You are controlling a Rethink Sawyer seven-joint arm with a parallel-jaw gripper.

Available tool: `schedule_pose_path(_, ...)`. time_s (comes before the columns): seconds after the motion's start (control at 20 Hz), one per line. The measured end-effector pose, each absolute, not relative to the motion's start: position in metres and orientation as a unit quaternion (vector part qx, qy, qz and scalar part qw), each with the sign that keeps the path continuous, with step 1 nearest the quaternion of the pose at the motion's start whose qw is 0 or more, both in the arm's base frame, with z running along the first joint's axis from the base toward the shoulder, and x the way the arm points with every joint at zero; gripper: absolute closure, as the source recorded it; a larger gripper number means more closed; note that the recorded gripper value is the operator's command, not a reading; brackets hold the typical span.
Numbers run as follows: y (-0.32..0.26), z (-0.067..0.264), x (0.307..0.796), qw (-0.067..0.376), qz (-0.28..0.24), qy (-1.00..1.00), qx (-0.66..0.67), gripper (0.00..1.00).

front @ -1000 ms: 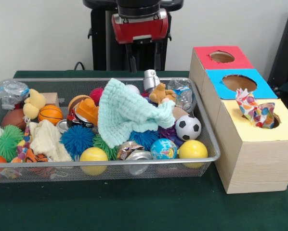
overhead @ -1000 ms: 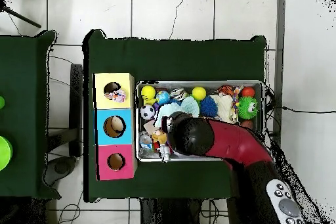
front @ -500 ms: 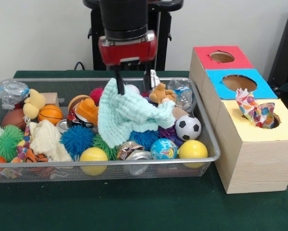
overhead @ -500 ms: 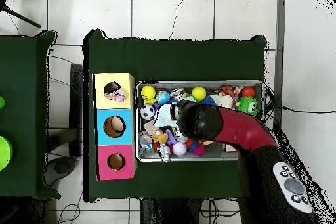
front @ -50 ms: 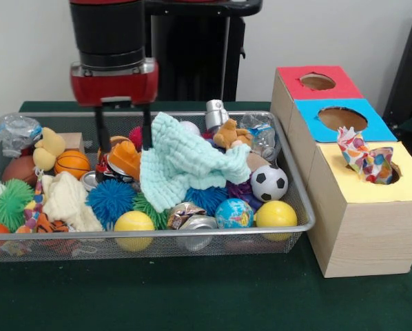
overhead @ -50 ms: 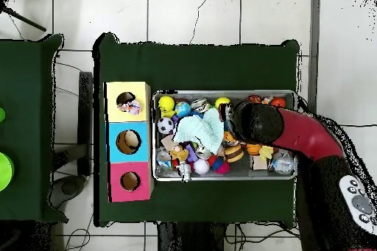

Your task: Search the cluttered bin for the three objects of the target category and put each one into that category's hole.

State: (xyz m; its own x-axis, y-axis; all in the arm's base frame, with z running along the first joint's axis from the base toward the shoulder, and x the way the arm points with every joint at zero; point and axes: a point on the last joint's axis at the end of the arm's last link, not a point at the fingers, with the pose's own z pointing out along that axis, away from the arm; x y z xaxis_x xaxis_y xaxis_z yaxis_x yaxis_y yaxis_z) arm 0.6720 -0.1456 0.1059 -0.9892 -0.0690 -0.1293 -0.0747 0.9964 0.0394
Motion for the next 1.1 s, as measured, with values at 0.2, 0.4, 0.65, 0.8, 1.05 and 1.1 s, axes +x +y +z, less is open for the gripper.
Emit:
schedule_pose_path(0.2, -0.177, 0.109, 0.679, 0.054, 0.019, 0.998, -0.033, 0.00)
schedule_pose_path(0.4, -0.201, 0.105, 0.687, 0.053, 0.019, 0.998, -0.029, 0.00)
schedule_pose_path(0.65, -0.226, 0.083, 0.696, 0.061, 0.021, 0.998, -0.023, 0.00)
schedule_pose_path(0.8, -0.232, 0.069, 0.698, 0.063, 0.025, 0.997, -0.023, 0.00)
schedule_pose_path(1.05, -0.242, 0.038, 0.699, 0.063, 0.037, 0.997, -0.022, 0.00)
schedule_pose_path(1.1, -0.244, 0.033, 0.698, 0.063, 0.039, 0.997, -0.021, 0.00)
